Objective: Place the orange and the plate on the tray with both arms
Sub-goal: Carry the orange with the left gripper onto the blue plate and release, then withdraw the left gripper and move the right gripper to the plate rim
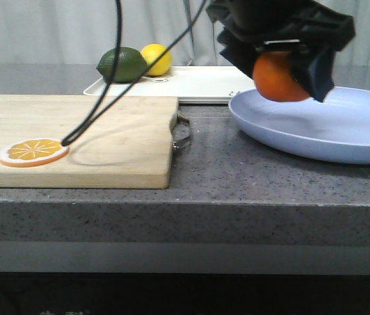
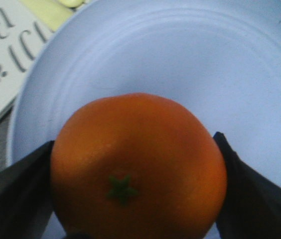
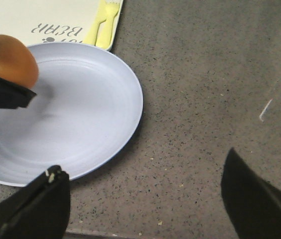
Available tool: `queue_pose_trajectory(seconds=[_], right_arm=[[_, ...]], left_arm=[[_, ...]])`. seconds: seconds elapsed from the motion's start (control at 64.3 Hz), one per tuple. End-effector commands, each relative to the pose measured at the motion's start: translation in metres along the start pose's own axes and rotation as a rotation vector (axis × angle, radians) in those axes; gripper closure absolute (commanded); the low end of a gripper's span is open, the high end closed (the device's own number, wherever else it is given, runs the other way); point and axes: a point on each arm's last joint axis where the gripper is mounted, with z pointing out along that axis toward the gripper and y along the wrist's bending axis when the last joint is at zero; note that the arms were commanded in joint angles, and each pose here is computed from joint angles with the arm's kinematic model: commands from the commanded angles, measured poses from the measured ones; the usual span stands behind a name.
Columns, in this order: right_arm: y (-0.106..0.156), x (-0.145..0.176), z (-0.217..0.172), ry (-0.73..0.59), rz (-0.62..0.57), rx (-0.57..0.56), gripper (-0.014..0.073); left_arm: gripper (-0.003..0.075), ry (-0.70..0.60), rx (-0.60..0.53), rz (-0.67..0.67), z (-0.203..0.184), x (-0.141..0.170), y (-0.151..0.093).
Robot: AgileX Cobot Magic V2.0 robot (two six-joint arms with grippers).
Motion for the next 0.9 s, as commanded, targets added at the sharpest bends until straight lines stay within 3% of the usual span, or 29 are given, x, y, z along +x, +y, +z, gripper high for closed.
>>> queue_pose_trajectory(seconds=[0.0, 0.093, 0.249, 0.42, 0.886], right_arm=[[0.0, -0.015, -0.004, -0.097, -0.006, 0.002, -0.0028], [0.0, -0.015, -0.004, -0.097, -0.006, 0.002, -0.0028], [0.0, -0.015, -0.004, -0.097, -0.006, 0.002, -0.0028], [0.0, -0.015, -0.004, -0.097, -0.006, 0.002, -0.0028], [0.0, -0.016, -0.004, -0.101, -0.006, 0.003, -0.0028]], left_arm=[[0.0265, -0.143, 0.006, 0.008, -0.025, -0.027, -0.01], [0.0242, -0.143, 0.017, 0.018, -0.016, -0.029, -0.017], [0.0097, -0.133, 0.026, 0.024, -0.01, -0.029, -0.022], [0.0087, -0.148, 0.027, 0.021, -0.019, -0.033, -0.022], [0.009, -0.233, 0.005, -0.122, -0.145, -0.033, -0.008]])
